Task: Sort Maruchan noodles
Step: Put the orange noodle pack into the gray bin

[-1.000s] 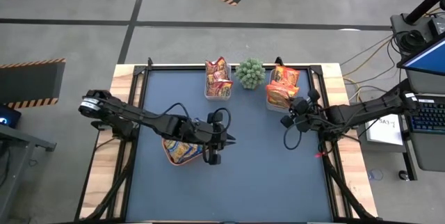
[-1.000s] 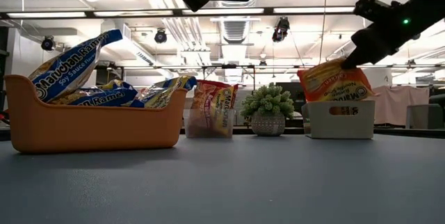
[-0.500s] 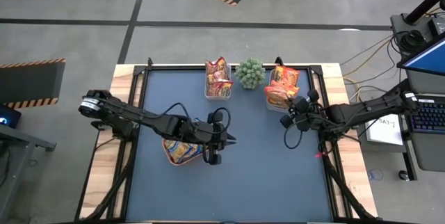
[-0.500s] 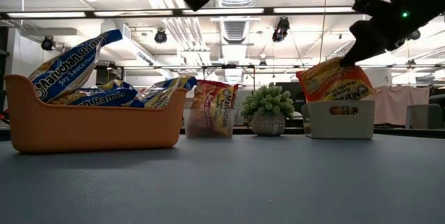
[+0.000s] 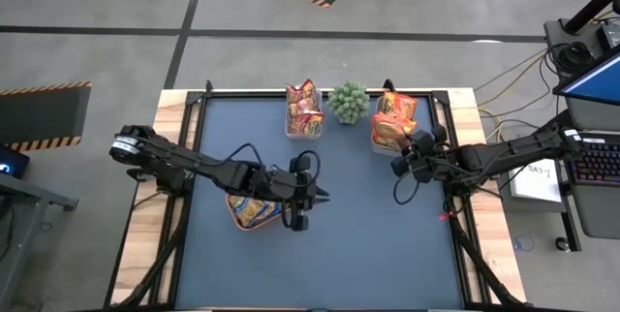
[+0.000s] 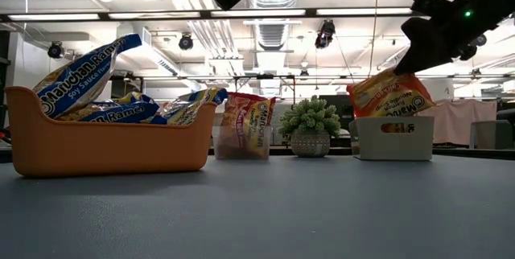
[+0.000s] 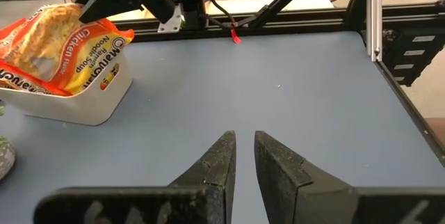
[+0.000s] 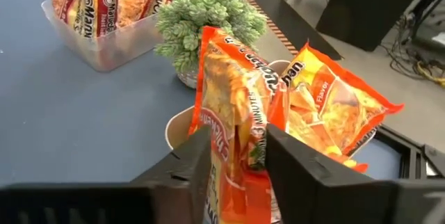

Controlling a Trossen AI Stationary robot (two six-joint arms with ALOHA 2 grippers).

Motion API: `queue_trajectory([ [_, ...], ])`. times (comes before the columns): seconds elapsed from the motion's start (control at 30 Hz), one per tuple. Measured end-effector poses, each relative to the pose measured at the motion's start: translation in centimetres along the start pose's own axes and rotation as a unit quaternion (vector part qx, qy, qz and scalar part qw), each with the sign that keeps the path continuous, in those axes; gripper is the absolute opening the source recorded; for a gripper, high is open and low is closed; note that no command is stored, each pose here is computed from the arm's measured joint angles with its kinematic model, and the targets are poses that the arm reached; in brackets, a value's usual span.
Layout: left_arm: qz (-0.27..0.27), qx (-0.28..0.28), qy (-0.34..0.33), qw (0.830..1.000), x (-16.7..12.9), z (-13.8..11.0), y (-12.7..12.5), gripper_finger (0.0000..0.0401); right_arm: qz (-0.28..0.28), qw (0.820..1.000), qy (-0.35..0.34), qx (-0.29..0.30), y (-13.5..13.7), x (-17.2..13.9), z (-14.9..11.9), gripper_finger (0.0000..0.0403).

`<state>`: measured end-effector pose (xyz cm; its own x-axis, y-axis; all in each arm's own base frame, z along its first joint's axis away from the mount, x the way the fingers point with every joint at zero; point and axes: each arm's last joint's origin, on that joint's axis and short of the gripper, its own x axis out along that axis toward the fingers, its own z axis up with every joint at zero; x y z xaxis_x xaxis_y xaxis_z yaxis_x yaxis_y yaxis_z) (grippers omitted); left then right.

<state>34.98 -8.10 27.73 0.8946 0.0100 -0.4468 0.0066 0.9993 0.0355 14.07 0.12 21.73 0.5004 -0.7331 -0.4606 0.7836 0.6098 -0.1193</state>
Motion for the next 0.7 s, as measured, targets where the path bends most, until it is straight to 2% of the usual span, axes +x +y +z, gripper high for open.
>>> queue_trajectory([
  [0.2,-0.006,-0.004,-0.006,1.0,-0.7,0.6,-0.4,0.0037,0.001,1.0,-0.001,0.016,-0.2,-0.7,1.3,0.0158],
  [0.4,0.0,-0.001,-0.022,1.0,-2.6,1.4,-0.9,0.0037,0.007,0.999,-0.005,0.033,-0.5,-1.9,3.7,0.0165],
  [0.6,0.029,-0.002,-0.006,1.0,-5.0,1.3,-1.9,0.0037,0.048,0.996,0.032,0.065,-0.6,-2.6,4.5,0.0133],
  [0.7,0.033,0.001,-0.006,0.999,-5.9,0.8,-2.6,0.0037,0.022,0.994,0.07,0.08,-0.9,-2.3,3.3,0.0093],
])
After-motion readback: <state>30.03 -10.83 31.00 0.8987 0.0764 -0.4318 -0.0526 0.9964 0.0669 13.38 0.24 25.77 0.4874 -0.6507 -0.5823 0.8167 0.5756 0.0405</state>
